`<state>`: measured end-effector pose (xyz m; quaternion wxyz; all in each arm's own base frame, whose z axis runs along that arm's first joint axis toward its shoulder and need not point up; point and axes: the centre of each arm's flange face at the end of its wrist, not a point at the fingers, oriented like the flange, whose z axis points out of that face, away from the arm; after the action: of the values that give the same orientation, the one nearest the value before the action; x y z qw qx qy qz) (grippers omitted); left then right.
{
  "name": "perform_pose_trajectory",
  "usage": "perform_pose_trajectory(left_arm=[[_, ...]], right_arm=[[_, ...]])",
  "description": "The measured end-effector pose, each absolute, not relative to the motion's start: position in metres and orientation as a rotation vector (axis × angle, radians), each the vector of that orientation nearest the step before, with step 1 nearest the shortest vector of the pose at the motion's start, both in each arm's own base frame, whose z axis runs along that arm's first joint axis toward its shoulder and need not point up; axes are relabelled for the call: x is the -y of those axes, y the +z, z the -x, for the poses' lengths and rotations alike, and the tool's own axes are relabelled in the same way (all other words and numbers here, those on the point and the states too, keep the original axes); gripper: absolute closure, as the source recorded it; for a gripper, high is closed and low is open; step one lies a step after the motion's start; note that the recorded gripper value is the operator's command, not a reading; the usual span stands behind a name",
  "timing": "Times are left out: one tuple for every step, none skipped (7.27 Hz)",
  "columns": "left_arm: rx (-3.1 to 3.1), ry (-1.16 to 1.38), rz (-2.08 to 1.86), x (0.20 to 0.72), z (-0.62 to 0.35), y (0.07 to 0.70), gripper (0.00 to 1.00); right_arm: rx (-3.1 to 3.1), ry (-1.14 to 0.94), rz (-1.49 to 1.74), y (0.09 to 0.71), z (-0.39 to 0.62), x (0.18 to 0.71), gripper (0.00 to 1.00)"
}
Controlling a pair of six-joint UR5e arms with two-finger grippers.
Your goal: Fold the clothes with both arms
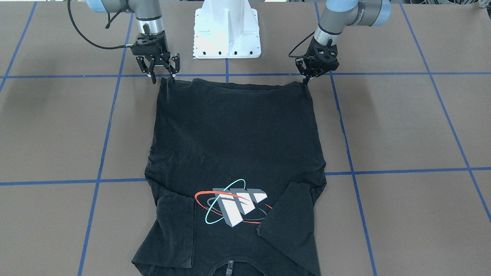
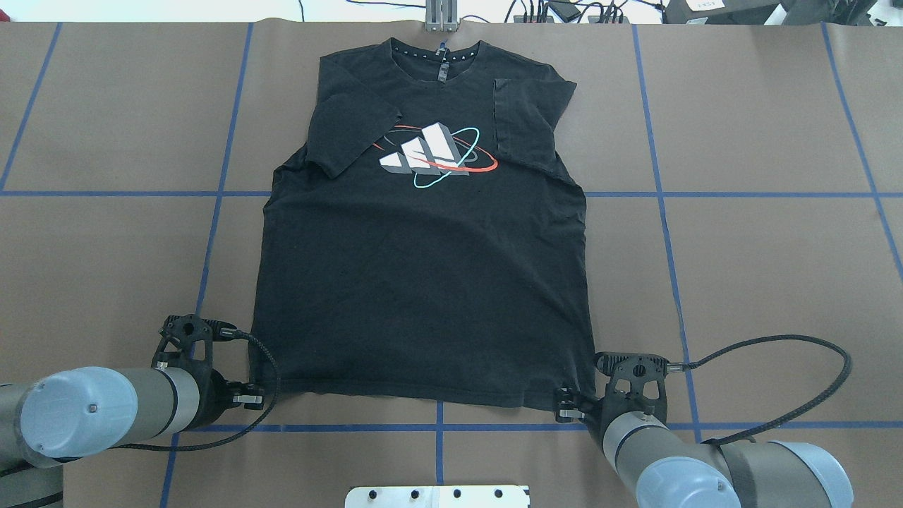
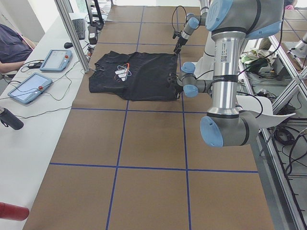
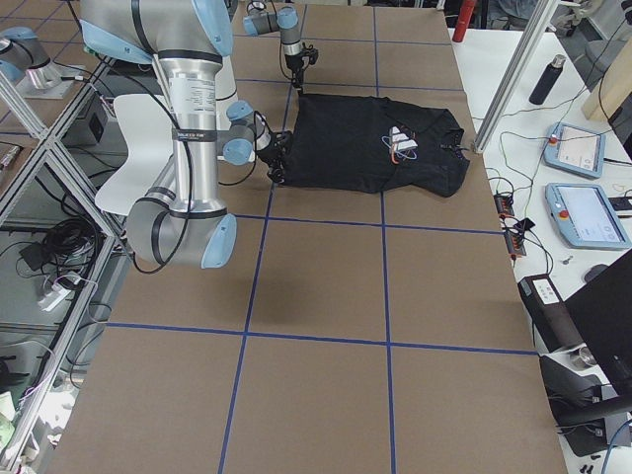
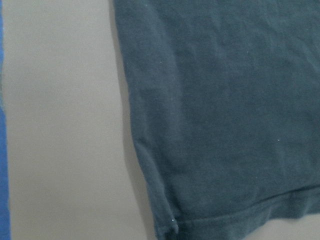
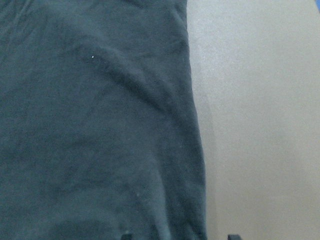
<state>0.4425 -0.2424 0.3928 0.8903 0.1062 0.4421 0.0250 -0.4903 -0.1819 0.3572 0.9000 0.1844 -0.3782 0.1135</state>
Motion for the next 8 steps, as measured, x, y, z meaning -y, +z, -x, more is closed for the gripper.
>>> perform_pose_trajectory(left_arm=[[-0.918,0.052,-0.22,0.242,-0.442,0.393,1.0],[-0.918,0.052,-0.22,0.242,-0.442,0.393,1.0],[-0.919,0.052,-0.22,0.242,-0.443,0.393,1.0],[-0.92,0.053,-0.22,0.242,-0.443,0.392,1.0],[-0.921,0.053,-0.221,0.242,-0.443,0.392,1.0],[-0.922,0.053,-0.221,0.242,-0.443,0.392,1.0],[-0.923,0.053,-0.221,0.242,-0.443,0.391,1.0],[-0.924,0.053,-0.221,0.242,-0.442,0.391,1.0]], right_arm=[[0.772,0.231,-0.383,0.354,0.49,0.172,0.36],[0.768,0.223,-0.383,0.353,0.493,0.165,0.4],[0.767,0.217,-0.383,0.352,0.496,0.161,0.4],[0.766,0.214,-0.383,0.353,0.498,0.159,0.4],[0.763,0.211,-0.384,0.354,0.499,0.158,0.4],[0.759,0.209,-0.386,0.355,0.5,0.158,0.4],[0.755,0.207,-0.388,0.357,0.501,0.159,0.4],[0.753,0.207,-0.39,0.358,0.501,0.16,0.4]])
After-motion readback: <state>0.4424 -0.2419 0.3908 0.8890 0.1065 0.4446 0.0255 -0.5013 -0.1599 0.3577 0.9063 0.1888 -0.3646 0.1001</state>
